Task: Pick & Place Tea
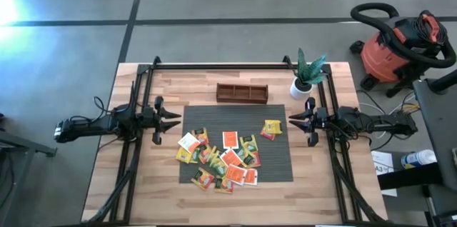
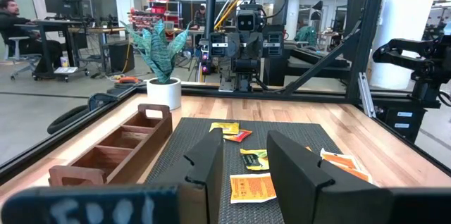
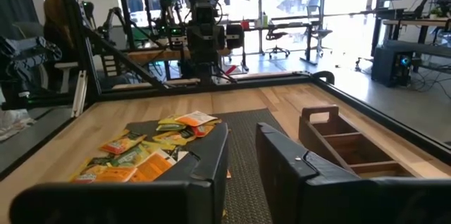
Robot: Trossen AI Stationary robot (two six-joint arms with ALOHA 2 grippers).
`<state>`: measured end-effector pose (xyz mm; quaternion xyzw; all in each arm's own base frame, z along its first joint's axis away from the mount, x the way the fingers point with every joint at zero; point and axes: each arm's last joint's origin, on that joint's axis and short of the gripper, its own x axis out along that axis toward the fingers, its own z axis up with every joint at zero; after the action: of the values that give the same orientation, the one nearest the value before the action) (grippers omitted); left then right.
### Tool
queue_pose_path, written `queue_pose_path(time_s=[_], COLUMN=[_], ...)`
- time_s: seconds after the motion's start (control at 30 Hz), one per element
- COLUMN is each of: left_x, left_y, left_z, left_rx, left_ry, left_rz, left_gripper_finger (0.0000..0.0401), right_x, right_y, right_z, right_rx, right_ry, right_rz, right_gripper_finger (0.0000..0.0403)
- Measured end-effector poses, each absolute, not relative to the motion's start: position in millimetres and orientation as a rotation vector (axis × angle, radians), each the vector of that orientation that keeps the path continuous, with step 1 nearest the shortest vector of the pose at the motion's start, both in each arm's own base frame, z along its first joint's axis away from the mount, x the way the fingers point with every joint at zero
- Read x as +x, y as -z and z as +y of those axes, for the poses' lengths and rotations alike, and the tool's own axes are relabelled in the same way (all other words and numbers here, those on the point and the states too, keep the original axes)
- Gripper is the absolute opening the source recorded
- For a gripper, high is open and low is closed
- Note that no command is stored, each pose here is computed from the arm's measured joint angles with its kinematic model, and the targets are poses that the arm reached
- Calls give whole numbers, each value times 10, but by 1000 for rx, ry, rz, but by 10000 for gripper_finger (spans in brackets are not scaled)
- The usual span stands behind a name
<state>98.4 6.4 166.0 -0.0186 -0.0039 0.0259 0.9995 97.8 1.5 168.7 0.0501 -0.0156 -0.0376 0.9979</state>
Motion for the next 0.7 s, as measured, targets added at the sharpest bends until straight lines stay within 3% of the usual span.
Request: queue_pose_path(time_s=[0.13,0.5,0.7], left_x=[984,984,985], left_y=[-1660,-1661,-1660], left_z=[64,63,64], left_rx=[-37,-37,-37], left_ry=[-52,-52,-52], left_rz=[-8,-8,-8], left_gripper_finger=[106,106,106], right_x=[977,974,975], right_y=[-1704,-1698,-1708], right_z=[-13,-65,-100], right_rx=[181,865,921], right_ry=[171,327,443], right_rz=[-59,-191,-269], right_gripper_finger=[68,72,70])
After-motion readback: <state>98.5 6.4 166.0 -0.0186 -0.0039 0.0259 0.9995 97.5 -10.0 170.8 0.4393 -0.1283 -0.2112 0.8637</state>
